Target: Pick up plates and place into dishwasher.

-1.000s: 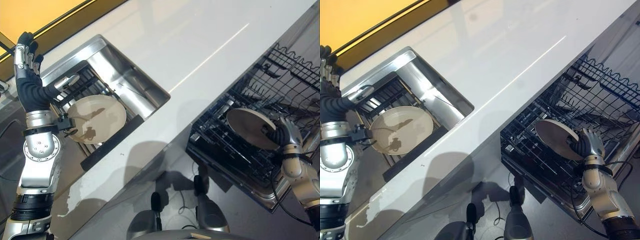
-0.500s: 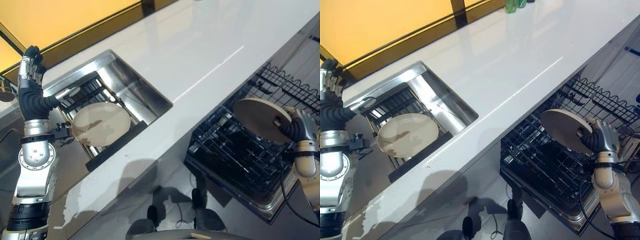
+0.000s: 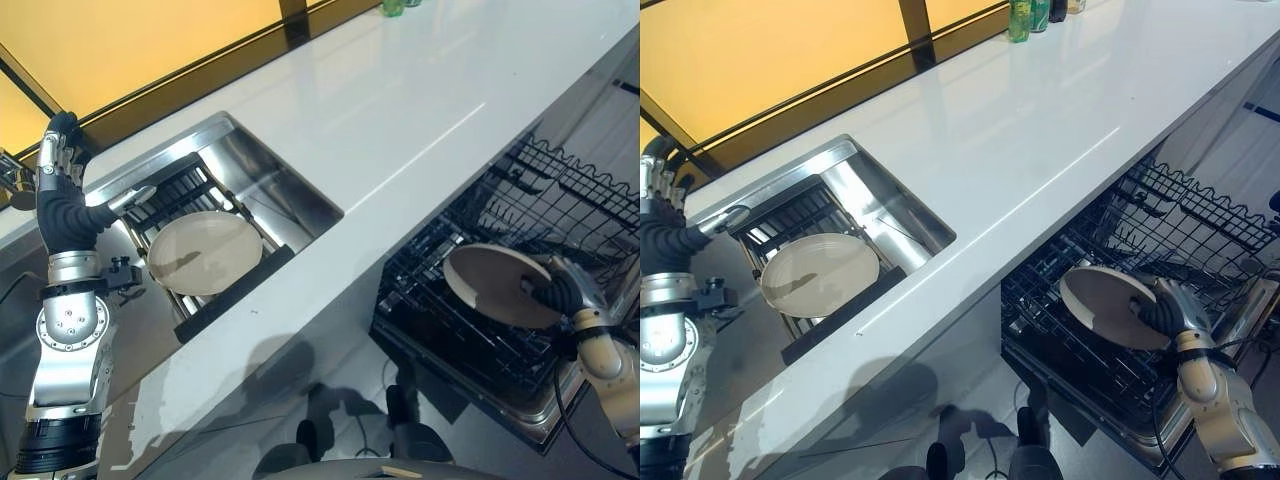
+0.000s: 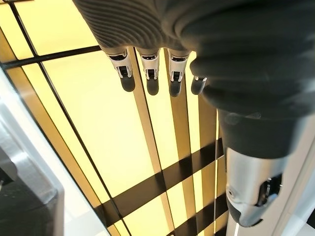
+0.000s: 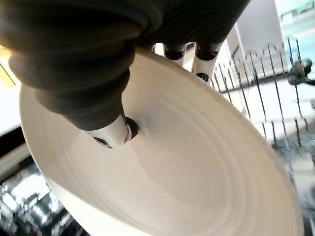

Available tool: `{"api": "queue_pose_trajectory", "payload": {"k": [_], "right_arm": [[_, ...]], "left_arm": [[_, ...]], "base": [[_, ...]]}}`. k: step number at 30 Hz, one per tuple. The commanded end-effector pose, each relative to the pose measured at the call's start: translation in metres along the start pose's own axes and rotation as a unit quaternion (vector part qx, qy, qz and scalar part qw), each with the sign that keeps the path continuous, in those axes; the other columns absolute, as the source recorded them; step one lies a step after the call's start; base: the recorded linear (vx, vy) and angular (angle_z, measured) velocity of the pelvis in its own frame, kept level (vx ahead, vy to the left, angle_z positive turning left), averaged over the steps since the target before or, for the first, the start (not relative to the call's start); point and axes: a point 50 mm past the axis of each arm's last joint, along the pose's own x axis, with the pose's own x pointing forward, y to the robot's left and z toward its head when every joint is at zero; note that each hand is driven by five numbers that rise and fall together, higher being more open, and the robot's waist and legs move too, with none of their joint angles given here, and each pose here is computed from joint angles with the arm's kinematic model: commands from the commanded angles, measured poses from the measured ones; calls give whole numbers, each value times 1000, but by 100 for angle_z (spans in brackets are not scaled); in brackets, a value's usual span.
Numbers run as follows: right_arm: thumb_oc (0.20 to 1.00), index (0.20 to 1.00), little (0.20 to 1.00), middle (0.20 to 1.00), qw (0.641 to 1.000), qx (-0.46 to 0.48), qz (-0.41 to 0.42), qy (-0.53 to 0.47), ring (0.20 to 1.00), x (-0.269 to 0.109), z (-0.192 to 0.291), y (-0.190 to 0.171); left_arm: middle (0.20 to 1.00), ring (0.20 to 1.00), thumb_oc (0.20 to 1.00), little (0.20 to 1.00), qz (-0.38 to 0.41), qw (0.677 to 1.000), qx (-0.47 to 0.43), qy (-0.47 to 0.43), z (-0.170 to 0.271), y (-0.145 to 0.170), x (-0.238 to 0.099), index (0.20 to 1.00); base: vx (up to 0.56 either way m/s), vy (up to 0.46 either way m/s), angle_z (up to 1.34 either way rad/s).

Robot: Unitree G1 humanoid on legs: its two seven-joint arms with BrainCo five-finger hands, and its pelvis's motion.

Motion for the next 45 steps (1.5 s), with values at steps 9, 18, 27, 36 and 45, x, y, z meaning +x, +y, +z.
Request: {"api": "queue_pose_trajectory", "payload": {"k": [9,18,27,36,45], "right_arm": [[200,200,200,200,985,-16,171,-22,200,-11,9,79],[200,200,200,200,980,-7,200,19,200,-9,6,119],[200,200,200,200,982,15,183,30,200,-11,10,126],[200,200,200,200,981,29,182,54,200,-18,6,133],[1000,1000,1000,1000,987,48,122,91,1000,-19,0,125]], "left_arm": [[1000,1000,1000,1000,1,1000,-9,-20,3,-13,5,1000],[1000,1000,1000,1000,8,998,-35,-52,15,-32,20,1000],[1000,1000,1000,1000,8,997,-32,-64,21,-33,28,1000],[1000,1000,1000,1000,3,998,-23,-58,19,-30,28,1000],[1000,1000,1000,1000,-4,999,-12,-49,16,-26,25,1000]], "base": [[-26,34,0],[-108,37,3],[-32,-5,4],[11,-8,2],[12,-20,3]]}}
